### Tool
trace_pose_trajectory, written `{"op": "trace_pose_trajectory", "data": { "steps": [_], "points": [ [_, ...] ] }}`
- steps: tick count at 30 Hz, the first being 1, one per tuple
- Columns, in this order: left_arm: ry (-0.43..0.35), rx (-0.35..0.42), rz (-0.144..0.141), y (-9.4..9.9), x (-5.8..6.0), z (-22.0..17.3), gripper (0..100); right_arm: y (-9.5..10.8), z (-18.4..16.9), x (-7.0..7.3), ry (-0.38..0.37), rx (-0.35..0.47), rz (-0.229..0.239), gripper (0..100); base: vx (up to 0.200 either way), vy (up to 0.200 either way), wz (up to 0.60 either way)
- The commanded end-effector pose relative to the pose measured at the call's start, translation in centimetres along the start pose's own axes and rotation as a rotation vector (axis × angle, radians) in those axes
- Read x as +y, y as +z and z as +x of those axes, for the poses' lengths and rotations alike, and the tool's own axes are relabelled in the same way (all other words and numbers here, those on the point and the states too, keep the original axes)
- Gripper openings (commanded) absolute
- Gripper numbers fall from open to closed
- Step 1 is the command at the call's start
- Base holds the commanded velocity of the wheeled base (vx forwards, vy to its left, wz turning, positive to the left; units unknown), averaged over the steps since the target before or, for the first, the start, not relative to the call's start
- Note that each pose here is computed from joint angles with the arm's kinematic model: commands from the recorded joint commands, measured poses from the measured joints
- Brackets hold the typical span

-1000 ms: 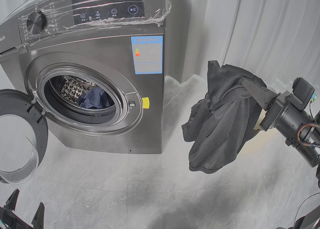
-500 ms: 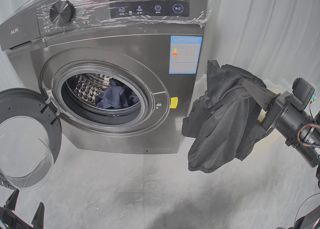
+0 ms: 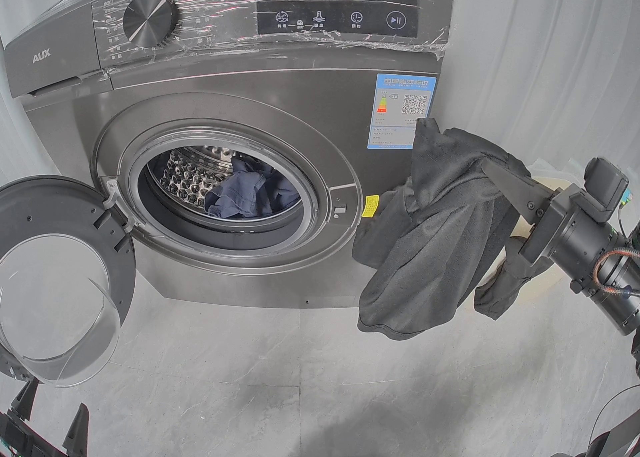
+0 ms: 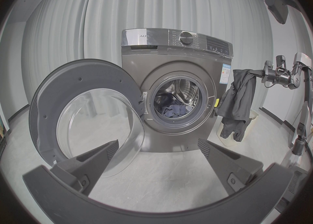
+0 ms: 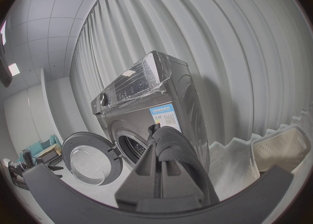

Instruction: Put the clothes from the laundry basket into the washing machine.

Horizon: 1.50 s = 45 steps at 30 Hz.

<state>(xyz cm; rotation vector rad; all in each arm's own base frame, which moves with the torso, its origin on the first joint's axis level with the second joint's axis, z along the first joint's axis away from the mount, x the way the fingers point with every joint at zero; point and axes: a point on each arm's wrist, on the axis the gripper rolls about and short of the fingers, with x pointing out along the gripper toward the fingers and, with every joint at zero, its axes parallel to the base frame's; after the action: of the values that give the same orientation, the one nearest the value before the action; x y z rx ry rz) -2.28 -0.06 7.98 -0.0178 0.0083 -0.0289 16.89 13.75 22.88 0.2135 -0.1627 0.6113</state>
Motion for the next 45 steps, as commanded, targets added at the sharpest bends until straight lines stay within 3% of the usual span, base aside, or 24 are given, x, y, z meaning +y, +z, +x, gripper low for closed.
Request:
{"op": "trace_pose_trajectory", "data": {
  "steps": [1,5,19,25,32,38,45],
  "points": [
    [0.0,0.001,-0.001,-0.4,0.0,0.0,100,-0.1,0.0,0.0,0.001,0.002,-0.001,0,0.0,0.0,0.0],
    [0.0,0.001,-0.002,-0.4,0.0,0.0,100,-0.1,0.0,0.0,0.002,0.003,0.001,0,0.0,0.0,0.0],
    [0.0,0.001,-0.001,-0.4,0.0,0.0,100,-0.2,0.0,0.0,0.002,0.006,0.001,0,0.0,0.2,0.0],
    [0.0,0.001,-0.004,-0.4,0.0,0.0,100,-1.3,-0.6,-0.1,0.003,0.051,0.0,0,0.0,0.2,0.0],
    [0.0,0.001,0.001,-0.4,0.0,0.0,100,-1.8,-0.6,0.5,0.045,0.078,0.003,0,0.0,0.2,0.0],
    [0.001,-0.002,0.01,-0.4,0.0,0.0,100,-0.8,0.2,2.0,0.1,0.045,0.024,0,0.0,0.0,0.0],
    [0.003,-0.002,0.021,-0.4,0.0,0.0,100,-1.6,1.6,2.5,0.117,0.059,0.035,0,0.0,0.0,0.0]
  ]
}}
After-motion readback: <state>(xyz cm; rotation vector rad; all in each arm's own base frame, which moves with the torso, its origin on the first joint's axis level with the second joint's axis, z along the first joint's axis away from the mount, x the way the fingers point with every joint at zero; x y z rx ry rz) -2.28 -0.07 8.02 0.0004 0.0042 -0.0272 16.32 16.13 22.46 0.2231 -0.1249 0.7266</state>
